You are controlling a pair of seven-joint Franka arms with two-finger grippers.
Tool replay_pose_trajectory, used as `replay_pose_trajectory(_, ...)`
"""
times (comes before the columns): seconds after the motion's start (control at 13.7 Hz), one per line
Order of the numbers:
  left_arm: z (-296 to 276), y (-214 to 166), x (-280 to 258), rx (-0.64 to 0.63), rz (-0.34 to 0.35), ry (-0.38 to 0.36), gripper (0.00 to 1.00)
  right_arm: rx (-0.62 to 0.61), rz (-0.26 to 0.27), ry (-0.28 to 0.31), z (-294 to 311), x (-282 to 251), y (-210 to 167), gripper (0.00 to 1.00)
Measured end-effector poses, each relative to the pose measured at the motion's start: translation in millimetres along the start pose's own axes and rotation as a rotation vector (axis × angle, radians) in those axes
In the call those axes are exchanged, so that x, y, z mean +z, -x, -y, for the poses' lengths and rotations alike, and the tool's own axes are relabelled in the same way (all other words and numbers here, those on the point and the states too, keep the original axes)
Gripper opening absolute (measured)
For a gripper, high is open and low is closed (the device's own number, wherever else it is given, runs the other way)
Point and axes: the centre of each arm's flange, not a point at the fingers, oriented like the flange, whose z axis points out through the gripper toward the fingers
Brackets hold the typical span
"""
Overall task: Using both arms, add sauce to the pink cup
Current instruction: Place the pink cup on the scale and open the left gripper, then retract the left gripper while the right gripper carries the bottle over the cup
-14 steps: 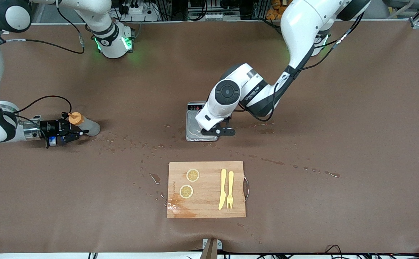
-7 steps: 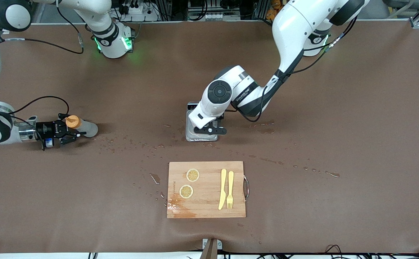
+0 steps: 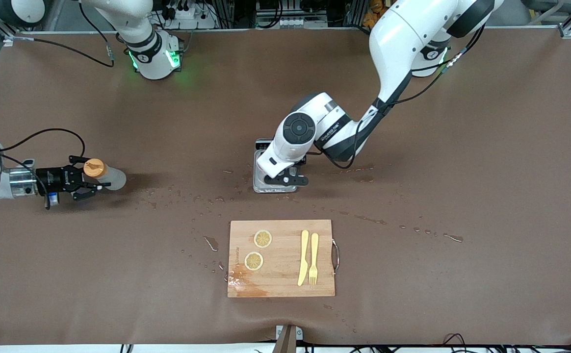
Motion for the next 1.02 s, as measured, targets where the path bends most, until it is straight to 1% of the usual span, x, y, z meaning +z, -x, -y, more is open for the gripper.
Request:
replay_pose_trajectory(0.22, -5, -5, -24, 0.000, -0.035, 0.027, 0.80, 0.023, -0.058, 0.016, 10, 0, 34, 0.54)
replay_pose_trajectory(0.37, -1, -15, -64, -0.012, -0.087, 0.057, 0.99, 0.031, -0.128, 0.029, 16, 1, 57, 0.54)
replay_pose_trajectory(0.51, 19, -30, -122, -0.047, -0.150, 0.079, 1.00, 0.043, -0.184, 0.036, 21, 2, 84, 0.54)
replay_pose_trajectory(0.66, 52, -44, -183, -0.096, -0.206, 0.088, 1.00, 0.063, -0.230, 0.032, 27, 5, 111, 0.54)
replay_pose_trajectory(0.8, 88, -57, -230, -0.137, -0.257, 0.094, 1.00, 0.087, -0.276, 0.027, 35, 15, 138, 0.54)
replay_pose_trajectory(0.88, 105, -63, -247, -0.154, -0.276, 0.095, 1.00, 0.103, -0.295, 0.025, 40, 23, 151, 0.54)
replay_pose_trajectory(1.02, 136, -71, -270, -0.173, -0.282, 0.074, 1.00, 0.141, -0.341, 0.018, 52, 46, 181, 0.54)
